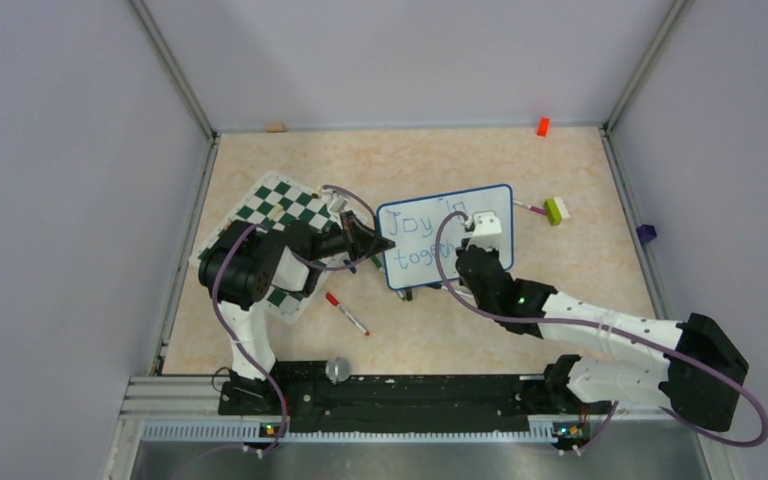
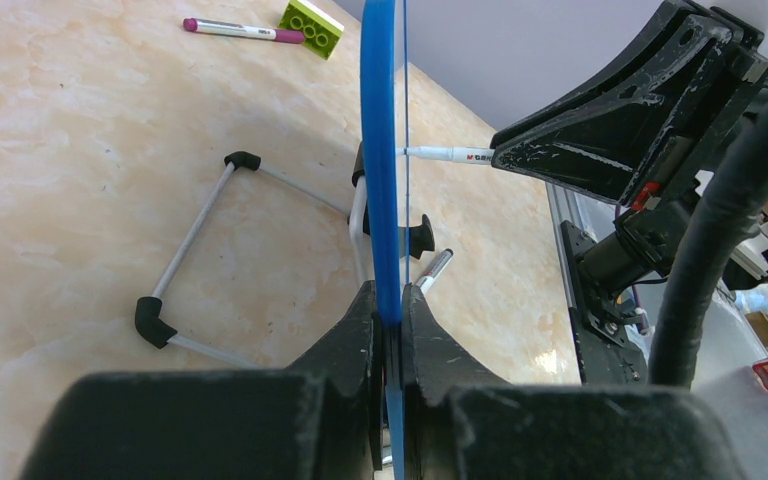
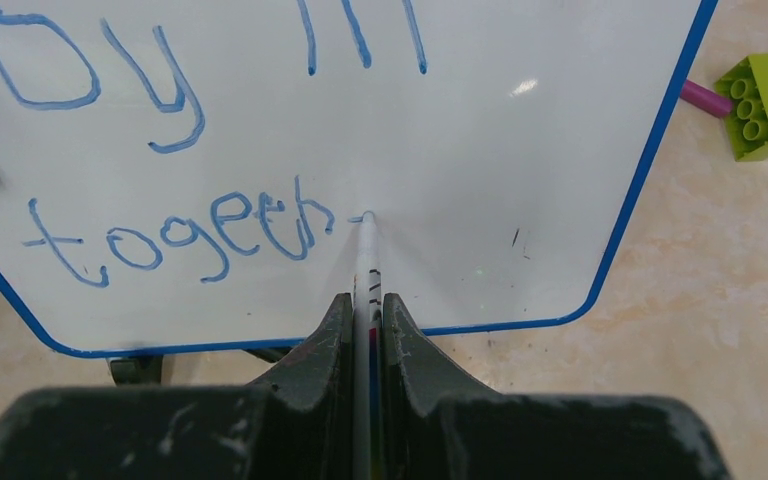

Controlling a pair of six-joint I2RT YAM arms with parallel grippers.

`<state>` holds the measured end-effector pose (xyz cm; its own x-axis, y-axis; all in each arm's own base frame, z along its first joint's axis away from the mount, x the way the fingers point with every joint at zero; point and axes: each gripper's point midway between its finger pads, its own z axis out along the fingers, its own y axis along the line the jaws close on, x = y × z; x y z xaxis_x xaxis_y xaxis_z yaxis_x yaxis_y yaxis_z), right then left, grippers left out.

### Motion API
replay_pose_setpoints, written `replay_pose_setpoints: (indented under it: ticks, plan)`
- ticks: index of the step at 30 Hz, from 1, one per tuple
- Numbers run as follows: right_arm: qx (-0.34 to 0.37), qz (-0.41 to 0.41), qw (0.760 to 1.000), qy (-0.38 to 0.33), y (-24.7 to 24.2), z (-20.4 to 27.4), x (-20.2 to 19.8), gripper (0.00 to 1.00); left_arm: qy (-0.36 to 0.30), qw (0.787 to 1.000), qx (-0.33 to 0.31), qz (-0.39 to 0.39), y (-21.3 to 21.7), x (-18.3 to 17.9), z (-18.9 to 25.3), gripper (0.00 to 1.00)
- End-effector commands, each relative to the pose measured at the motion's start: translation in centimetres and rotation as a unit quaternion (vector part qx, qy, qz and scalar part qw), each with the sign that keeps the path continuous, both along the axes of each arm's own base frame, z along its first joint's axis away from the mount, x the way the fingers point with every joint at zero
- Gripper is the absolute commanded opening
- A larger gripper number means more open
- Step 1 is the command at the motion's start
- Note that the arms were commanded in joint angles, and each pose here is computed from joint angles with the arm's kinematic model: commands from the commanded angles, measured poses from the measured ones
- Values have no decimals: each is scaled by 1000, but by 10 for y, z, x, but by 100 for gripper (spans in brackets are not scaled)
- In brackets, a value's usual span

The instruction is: Write a sentence on the whiteboard

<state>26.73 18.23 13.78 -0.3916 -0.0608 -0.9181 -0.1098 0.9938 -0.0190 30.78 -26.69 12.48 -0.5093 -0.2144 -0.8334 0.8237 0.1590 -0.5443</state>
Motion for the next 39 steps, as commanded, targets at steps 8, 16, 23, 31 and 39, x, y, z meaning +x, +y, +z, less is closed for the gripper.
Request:
replay_pose_setpoints:
  ticks: [8,16,23,31,39]
  plan:
    - [31,2,999,-36,7,31,13,0,-80,997,11,-13,0,-3,-2,0]
    - [24,2,999,-45,7,40,16,0,-81,997,11,-13,0,-3,-1,0]
    - [38,21,998,-42,17,37,15,0,-81,997,11,-13,0,-4,-2,0]
    - [44,25,998,-25,17,27,10,0,-81,997,11,-13,0,-4,-1,0]
    - [34,16,999,13,4,2,-4,0,-82,997,11,-12,1,-3,0,0]
